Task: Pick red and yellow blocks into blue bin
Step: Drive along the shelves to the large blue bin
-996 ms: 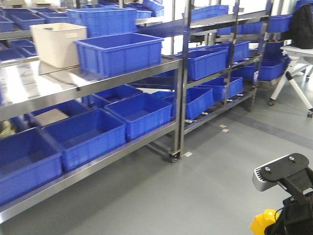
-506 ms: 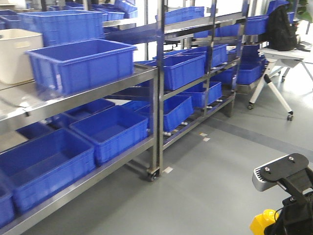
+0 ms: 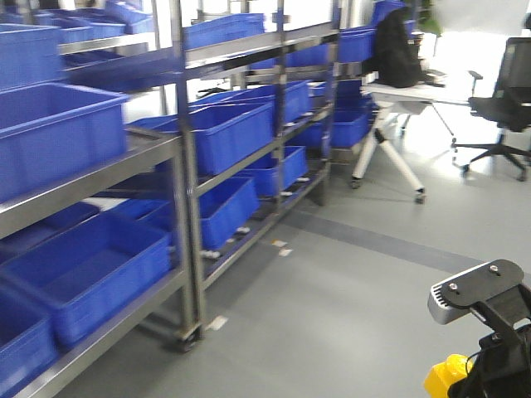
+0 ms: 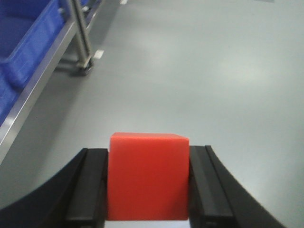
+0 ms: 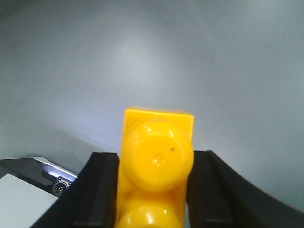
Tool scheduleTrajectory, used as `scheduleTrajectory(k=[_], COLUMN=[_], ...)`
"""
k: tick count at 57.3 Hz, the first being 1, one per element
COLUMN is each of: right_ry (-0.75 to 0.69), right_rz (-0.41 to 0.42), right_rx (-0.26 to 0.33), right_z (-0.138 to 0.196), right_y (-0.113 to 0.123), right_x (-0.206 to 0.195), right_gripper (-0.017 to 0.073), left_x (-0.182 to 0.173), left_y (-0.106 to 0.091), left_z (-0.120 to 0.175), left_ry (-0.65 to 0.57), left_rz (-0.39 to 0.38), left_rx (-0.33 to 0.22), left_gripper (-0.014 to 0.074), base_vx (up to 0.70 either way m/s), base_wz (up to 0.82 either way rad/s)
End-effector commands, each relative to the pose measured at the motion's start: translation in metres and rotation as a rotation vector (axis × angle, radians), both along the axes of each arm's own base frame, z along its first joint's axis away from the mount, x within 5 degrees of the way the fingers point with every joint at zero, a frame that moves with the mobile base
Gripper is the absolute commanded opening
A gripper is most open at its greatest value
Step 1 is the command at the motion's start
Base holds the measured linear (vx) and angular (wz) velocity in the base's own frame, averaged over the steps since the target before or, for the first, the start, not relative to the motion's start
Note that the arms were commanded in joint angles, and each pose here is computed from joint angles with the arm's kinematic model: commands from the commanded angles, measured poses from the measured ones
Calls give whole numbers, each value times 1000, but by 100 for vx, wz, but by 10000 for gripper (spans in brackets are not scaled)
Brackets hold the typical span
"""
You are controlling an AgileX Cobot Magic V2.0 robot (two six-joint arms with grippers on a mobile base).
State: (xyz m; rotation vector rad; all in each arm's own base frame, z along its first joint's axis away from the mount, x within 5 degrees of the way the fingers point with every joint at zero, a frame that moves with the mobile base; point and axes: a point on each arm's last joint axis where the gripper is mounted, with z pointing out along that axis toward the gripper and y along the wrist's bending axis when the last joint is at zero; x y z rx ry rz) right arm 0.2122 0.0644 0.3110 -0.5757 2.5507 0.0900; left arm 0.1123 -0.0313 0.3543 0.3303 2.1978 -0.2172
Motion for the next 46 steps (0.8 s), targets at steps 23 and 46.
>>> scheduleTrajectory(k=[23,46], right_ry=[-86,-86], right_rz=[6,6], right_rx=[15,15], right_z=[14,14], right_y=[0,0], right_x=[1,1], right_gripper=[269,269], left_x=[2,2], left_y=[-2,-2], left_z=[13,13], left_ry=[-87,-86], left_rz=[1,1], left_rx=[-37,-37], left_gripper=[237,237], base_vx=[43,40], base_wz=[-35,-13])
